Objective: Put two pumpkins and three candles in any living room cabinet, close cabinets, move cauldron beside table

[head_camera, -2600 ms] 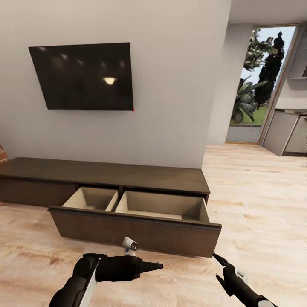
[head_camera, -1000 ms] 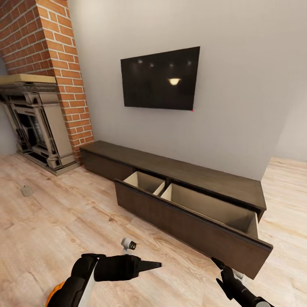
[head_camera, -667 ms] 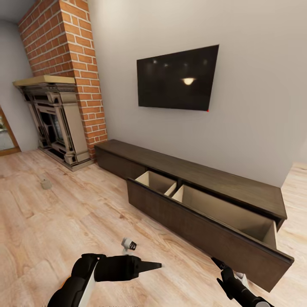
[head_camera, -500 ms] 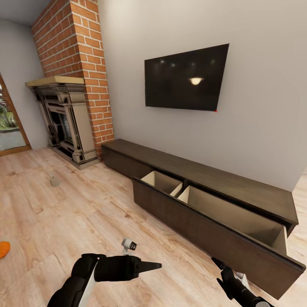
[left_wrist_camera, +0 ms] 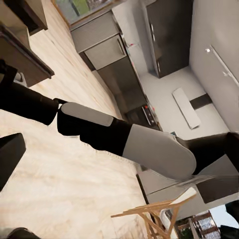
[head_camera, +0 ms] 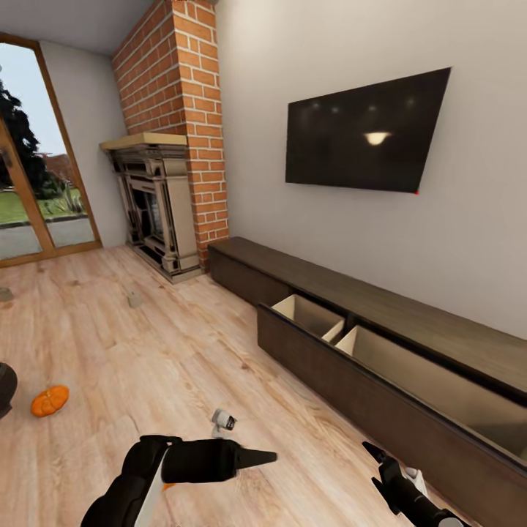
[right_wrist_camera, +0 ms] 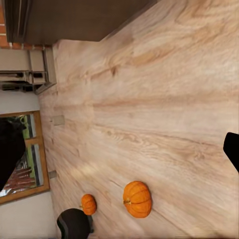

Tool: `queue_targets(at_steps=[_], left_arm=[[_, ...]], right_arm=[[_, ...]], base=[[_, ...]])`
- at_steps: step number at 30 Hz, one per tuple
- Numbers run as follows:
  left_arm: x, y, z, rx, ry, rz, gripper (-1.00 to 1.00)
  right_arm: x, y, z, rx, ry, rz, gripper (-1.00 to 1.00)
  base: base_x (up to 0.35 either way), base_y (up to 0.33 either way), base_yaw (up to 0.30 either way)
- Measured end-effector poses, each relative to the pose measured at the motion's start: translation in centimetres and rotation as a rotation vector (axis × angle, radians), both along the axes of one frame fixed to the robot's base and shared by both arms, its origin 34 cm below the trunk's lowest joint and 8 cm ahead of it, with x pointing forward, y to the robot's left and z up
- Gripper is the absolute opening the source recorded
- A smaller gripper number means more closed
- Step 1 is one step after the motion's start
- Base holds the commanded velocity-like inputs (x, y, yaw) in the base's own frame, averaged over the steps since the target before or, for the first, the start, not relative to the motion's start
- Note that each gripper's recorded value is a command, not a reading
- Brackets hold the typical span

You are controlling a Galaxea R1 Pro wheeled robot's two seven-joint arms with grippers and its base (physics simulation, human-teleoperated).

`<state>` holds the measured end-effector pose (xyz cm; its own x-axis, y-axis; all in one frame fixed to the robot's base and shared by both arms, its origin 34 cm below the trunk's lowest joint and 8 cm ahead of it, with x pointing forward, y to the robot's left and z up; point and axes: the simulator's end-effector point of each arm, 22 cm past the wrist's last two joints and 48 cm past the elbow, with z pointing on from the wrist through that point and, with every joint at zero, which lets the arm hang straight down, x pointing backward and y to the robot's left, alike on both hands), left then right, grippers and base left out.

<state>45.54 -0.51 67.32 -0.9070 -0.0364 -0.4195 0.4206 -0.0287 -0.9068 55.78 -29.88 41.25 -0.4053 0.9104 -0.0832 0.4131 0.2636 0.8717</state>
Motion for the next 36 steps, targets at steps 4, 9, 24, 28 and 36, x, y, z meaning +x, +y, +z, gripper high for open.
queue_targets(at_steps=[4,9,24,28,36], left_arm=[[0.3,0.1,-0.5,0.021,0.001,0.011,1.0],[0.5,0.4,-0.7,0.032,0.0,0.018,1.0],[3.2,7.1,-2.4,0.188,-0.05,0.064,1.0],[4.5,11.3,-5.1,0.339,-0.054,0.117,1.0],[7.5,16.5,-12.1,0.689,-0.032,0.283,1.0]], right_arm=[[0.0,0.0,-0.1,-0.006,0.002,0.004,1.0],[-0.2,-0.2,-0.4,-0.048,0.004,0.017,1.0],[-0.2,-0.6,-0.4,-0.061,0.002,0.016,1.0],[-0.2,-0.6,-0.4,-0.062,0.002,0.016,1.0],[-0.1,-0.7,-0.5,-0.077,0.0,0.011,1.0]], base=[[0.0,0.0,0.292],[0.0,0.0,0.292],[0.0,0.0,0.292],[0.0,0.0,0.292],[0.0,0.0,0.292]])
